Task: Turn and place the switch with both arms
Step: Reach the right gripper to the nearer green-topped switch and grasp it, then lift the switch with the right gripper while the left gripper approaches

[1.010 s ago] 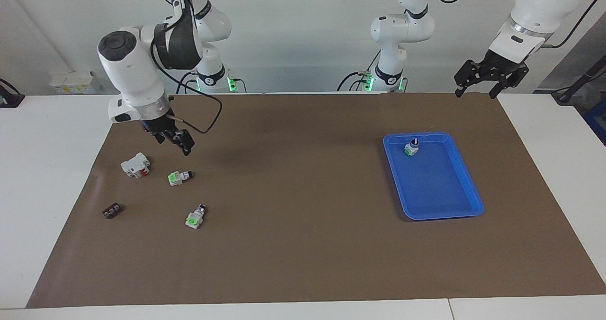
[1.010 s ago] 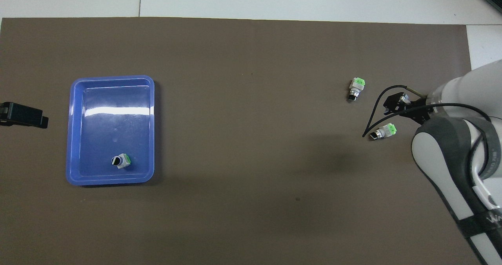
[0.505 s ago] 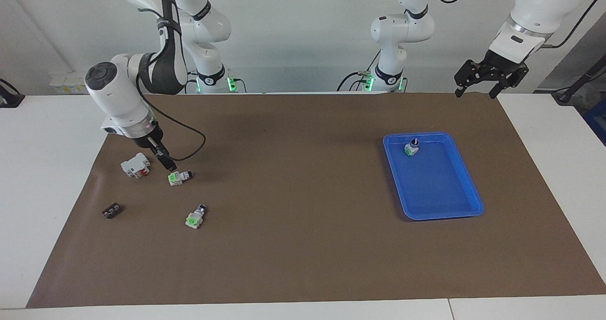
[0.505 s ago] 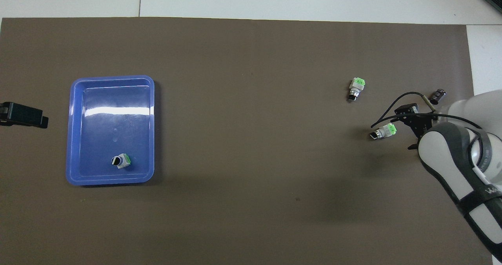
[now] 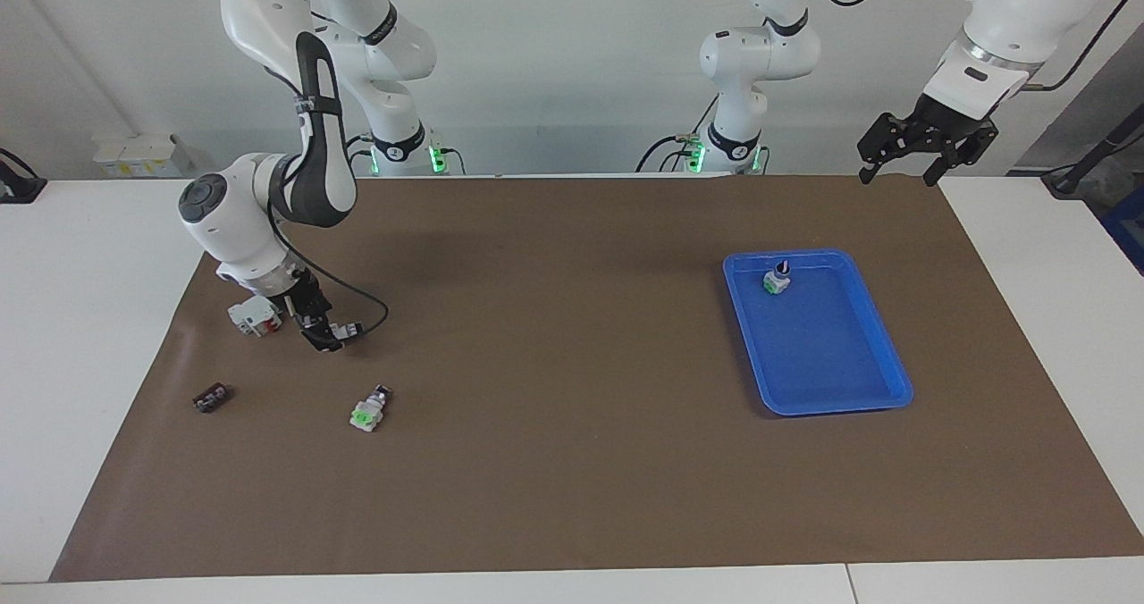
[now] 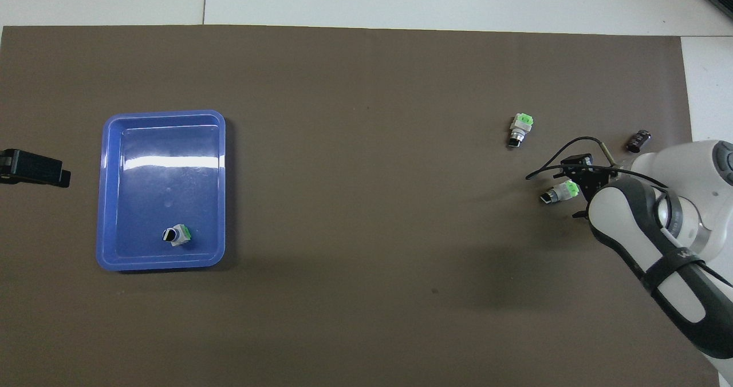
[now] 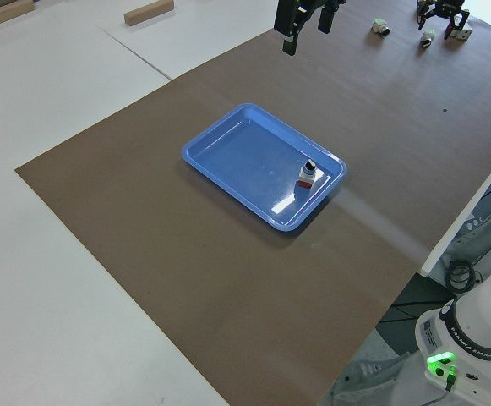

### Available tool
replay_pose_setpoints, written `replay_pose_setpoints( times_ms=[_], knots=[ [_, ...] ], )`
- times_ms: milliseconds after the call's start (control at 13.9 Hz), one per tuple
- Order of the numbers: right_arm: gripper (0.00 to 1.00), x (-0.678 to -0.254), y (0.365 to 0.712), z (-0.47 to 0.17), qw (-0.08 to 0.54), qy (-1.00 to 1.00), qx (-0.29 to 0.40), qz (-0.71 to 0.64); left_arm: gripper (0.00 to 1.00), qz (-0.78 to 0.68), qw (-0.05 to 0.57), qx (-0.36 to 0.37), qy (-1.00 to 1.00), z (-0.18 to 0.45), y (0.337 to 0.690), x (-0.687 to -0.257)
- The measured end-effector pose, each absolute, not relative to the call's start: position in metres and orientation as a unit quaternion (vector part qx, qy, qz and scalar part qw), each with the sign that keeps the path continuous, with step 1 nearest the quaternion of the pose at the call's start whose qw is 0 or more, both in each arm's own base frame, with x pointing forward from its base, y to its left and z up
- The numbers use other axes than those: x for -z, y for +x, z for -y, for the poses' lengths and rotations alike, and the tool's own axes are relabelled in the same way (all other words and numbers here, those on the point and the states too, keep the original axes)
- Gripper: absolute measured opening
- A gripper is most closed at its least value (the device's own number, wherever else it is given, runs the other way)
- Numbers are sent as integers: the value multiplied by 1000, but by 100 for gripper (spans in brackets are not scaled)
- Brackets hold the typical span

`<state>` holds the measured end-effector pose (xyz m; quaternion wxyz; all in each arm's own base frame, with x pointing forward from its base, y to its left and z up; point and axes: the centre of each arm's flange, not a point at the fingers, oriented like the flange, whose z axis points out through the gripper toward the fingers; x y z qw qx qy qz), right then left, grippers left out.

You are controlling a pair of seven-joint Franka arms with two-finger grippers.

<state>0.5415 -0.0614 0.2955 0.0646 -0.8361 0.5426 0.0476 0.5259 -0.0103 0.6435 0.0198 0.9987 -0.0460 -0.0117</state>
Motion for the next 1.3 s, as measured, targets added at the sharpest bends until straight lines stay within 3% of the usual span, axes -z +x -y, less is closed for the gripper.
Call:
replay_pose_setpoints(
  times_ms=[649, 793, 938, 1154, 1298],
  knots=[
    [88, -285, 536, 63, 63, -835, -44, -545, 100, 46, 20, 10, 999, 10, 526, -644],
    [59, -284, 536, 62, 63, -838, -45, -540, 100, 44, 20, 9, 999, 9, 525, -645],
    [41, -287, 536, 62, 65, -855, -42, -512, 100, 44, 20, 9, 999, 8, 525, -646],
    [41, -293, 539, 58, 65, -874, -68, -476, 99, 44, 20, 8, 999, 8, 525, -646],
    [41, -324, 553, 44, 95, -865, -107, -482, 100, 46, 20, 9, 999, 11, 525, -646]
  ],
)
